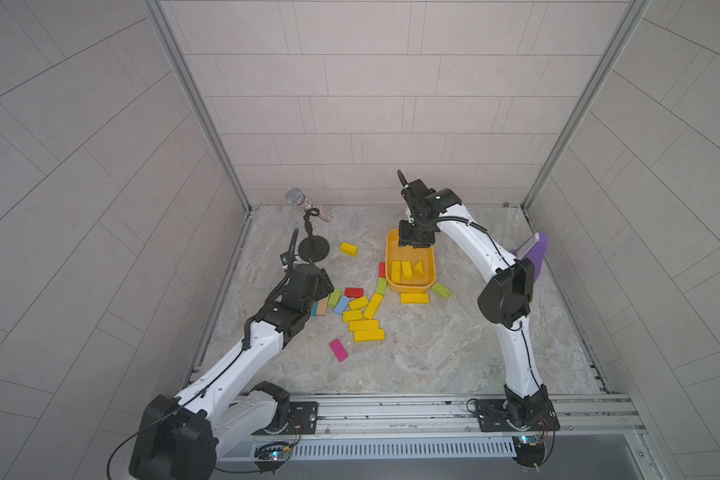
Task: Pick out the yellow building blocks
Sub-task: Place the building block in the storage box, then pick up the building block from the center of the board.
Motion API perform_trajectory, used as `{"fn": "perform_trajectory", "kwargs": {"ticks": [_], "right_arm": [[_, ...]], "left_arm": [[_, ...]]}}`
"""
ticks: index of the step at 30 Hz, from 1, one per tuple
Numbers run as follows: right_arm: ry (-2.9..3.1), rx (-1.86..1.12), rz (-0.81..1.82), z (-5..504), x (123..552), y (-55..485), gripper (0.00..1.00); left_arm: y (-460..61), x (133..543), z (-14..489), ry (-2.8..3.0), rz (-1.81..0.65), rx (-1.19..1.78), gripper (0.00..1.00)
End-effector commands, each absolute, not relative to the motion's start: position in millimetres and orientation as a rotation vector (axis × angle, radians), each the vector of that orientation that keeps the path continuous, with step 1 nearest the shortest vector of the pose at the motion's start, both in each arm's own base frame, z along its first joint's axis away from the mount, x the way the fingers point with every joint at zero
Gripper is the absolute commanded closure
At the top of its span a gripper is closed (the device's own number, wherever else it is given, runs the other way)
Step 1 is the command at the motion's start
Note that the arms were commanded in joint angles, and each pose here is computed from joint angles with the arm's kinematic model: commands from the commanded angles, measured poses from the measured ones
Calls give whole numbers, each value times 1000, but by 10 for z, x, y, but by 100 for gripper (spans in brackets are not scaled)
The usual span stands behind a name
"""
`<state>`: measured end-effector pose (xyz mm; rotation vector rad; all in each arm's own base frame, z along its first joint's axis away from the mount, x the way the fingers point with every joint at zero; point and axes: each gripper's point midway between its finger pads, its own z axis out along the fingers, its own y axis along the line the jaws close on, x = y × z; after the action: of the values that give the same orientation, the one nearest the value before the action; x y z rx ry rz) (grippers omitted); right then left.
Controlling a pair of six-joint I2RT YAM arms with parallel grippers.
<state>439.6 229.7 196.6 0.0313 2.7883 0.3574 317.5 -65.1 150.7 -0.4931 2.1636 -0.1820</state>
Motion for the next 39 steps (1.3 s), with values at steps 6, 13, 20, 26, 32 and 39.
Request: {"fn": "perform_trajectory", "kwargs": {"ticks": [6,13,20,26,32,39], "right_arm": [[2506,-52,407,2339,4147,2150,50],[2088,-224,467,3030,3947,2062,50],[1747,-442,564,3144,3446,2095,26],[1875,-554,540,2720,3361,2123,21],[1973,-961,451,2294,3131,2328,24],[1858,-1613,238,1614,2595,2618,22]], "left_arm": [[-633,3197,1391,2189,-163,-520,11],[-613,3192,1353,2186,-159,-532,12],[-619,3209,1357,2187,-157,-530,11],[-618,3203,1354,2189,-160,-531,11],[-629,3208,1358,2187,-170,-533,11],[-589,3170,1374,2184,-153,-539,11]]}}
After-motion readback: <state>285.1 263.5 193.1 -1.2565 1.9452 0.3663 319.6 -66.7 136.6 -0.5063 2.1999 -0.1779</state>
